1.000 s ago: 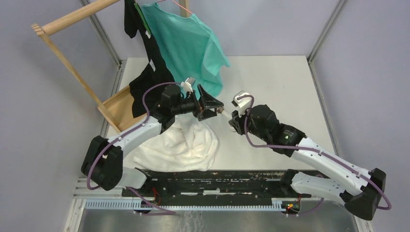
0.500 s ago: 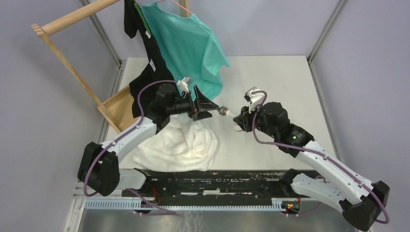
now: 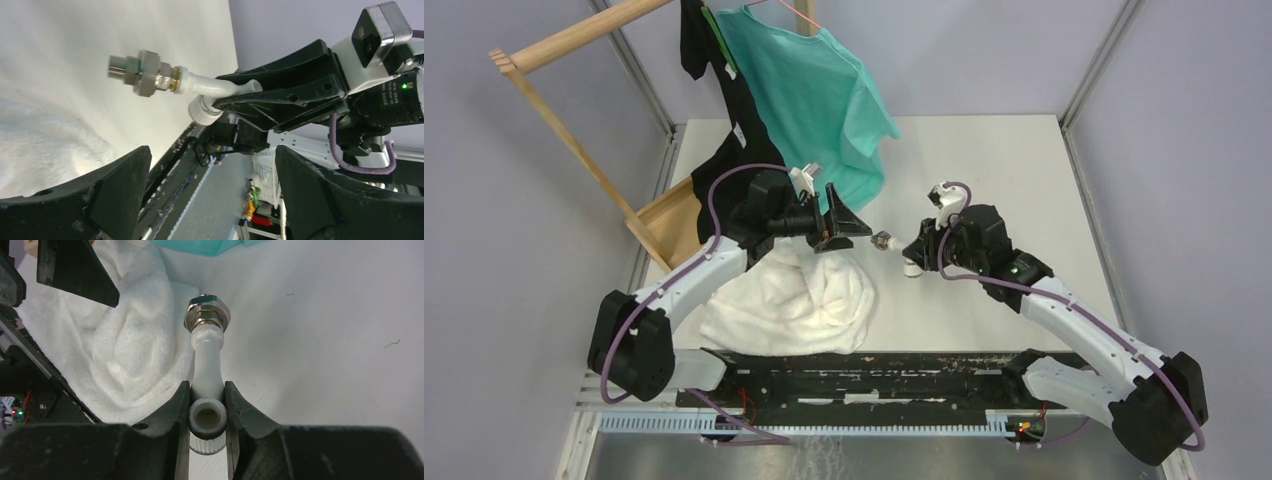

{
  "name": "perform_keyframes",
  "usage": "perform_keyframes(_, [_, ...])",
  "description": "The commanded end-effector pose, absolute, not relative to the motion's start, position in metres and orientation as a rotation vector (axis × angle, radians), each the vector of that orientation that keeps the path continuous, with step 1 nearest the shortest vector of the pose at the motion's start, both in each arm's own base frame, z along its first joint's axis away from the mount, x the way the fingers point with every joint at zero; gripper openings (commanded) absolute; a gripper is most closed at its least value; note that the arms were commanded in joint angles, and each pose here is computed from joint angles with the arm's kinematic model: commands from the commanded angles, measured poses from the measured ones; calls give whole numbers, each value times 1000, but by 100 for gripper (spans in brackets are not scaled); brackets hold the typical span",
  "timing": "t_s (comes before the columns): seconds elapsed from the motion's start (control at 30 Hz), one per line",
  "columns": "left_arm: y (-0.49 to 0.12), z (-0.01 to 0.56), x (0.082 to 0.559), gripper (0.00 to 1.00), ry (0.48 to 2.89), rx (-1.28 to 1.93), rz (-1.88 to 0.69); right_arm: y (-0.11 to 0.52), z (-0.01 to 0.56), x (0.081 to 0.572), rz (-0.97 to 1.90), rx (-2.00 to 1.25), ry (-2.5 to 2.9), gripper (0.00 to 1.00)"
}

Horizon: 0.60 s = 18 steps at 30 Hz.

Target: Install the water faucets

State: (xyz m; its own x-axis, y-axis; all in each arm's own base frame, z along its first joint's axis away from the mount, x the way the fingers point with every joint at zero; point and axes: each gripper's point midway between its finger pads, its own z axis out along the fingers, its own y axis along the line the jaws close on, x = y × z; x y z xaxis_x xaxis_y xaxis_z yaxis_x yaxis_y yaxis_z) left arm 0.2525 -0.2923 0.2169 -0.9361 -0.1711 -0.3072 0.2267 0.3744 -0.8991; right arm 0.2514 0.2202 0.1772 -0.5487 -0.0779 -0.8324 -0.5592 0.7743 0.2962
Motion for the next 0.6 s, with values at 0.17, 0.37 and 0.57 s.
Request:
perform_keyframes(0.17, [-245, 262, 274, 99, 2042, 177, -1211, 225, 273, 269, 1056, -345, 1769, 0])
perform_keyframes(0.37, [-246, 274, 264, 99, 1987, 243, -1439, 223, 316, 263, 1237, -320, 1650, 1])
perform_keyframes(0.57, [-248, 285, 256, 99, 1904, 236, -1619, 229, 346, 249, 1413, -363, 1568, 1])
